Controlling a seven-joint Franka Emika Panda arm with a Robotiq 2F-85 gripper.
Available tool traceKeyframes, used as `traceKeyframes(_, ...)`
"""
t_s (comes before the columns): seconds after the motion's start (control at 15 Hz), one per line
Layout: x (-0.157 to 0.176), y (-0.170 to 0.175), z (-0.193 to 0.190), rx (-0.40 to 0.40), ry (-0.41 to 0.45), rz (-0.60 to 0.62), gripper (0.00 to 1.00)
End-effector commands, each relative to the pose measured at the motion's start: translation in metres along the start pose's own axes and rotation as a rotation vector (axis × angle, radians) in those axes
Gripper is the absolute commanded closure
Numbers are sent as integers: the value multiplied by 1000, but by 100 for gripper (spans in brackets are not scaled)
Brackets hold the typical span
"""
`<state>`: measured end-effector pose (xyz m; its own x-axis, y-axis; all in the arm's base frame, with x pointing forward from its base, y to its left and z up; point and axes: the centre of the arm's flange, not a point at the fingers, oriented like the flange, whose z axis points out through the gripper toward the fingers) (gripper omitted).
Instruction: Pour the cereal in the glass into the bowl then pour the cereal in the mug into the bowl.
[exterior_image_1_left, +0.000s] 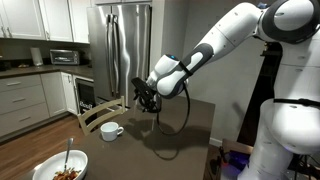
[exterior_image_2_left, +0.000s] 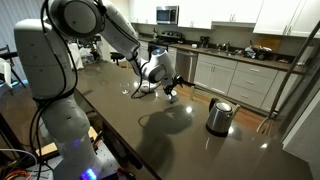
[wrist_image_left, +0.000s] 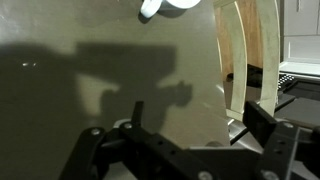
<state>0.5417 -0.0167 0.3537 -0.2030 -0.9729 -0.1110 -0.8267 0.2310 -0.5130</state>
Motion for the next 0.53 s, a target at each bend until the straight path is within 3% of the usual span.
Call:
traceKeyframes(0.0, -25, 1, -39, -9, 21, -35, 0)
traceKeyframes(0.07, -29, 1, -46, 3, 22, -37, 0)
traceKeyframes(0.13, -14, -5, -21, 3, 11, -43, 0)
traceKeyframes(0.47, -20, -6, -36, 14, 9, -50, 0)
